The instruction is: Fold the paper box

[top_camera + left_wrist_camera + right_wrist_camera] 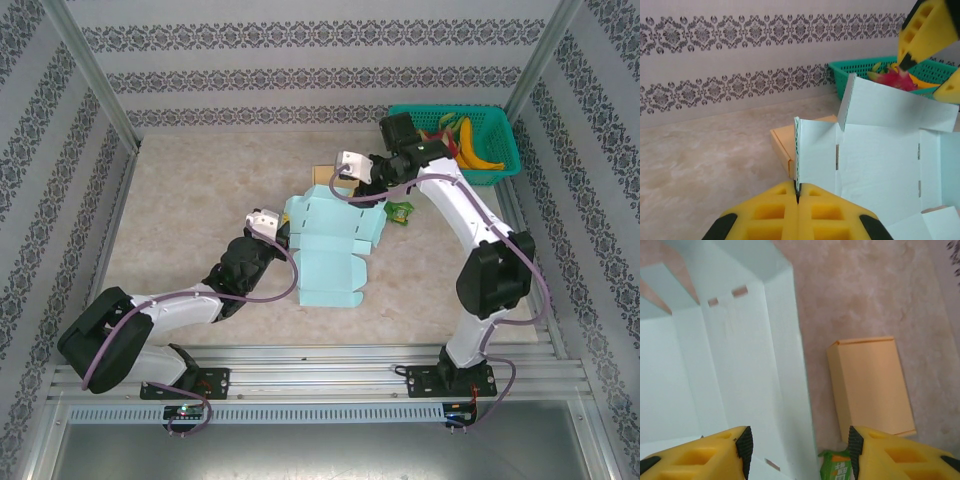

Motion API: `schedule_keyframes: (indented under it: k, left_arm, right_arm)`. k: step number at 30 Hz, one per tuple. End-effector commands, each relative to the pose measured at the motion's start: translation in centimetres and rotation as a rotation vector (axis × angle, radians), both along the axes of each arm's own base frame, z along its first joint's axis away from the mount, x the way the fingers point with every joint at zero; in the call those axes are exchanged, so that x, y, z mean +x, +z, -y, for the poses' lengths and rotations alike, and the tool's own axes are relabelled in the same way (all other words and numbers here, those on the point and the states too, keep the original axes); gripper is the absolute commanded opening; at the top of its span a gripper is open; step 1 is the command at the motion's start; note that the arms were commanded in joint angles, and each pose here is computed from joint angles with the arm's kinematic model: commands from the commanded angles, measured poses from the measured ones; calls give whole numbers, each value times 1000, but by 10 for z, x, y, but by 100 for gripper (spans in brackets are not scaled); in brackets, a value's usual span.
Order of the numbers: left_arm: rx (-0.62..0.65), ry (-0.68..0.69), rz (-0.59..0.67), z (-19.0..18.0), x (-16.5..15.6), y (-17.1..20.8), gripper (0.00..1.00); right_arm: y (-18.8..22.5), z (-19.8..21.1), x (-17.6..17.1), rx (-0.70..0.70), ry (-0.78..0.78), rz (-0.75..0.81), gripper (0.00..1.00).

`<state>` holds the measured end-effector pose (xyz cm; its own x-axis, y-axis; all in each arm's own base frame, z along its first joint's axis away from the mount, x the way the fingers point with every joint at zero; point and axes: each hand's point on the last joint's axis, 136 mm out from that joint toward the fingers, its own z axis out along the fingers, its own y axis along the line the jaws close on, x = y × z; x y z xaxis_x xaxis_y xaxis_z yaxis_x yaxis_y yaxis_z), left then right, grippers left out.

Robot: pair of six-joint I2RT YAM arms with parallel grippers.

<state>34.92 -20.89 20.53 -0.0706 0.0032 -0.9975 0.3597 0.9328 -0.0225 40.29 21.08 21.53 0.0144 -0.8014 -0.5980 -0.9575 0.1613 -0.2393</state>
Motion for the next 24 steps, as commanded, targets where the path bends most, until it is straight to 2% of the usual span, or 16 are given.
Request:
schedule_keyframes:
  k: [1,5,10,15,24]
  left_arm:
    - [-39,-21,89,0,-3,24,0]
    - [-32,-11,92,-3,-3,25,0]
    - [-27,-9,83,-2,-1,24,0]
    - [-22,-4,79,-2,1,21,0]
    - [-35,-11,80,-1,0,23,0]
  right_arm:
    - [-5,10,-8,-28,67,-62,54]
    - [-15,20,-8,-63,78,-128,49]
    - [-18,22,-12,-78,105,-138,48]
    - [-17,22,-10,-86,105,-133,41]
    - [-24,20,-8,-102,103,-150,39]
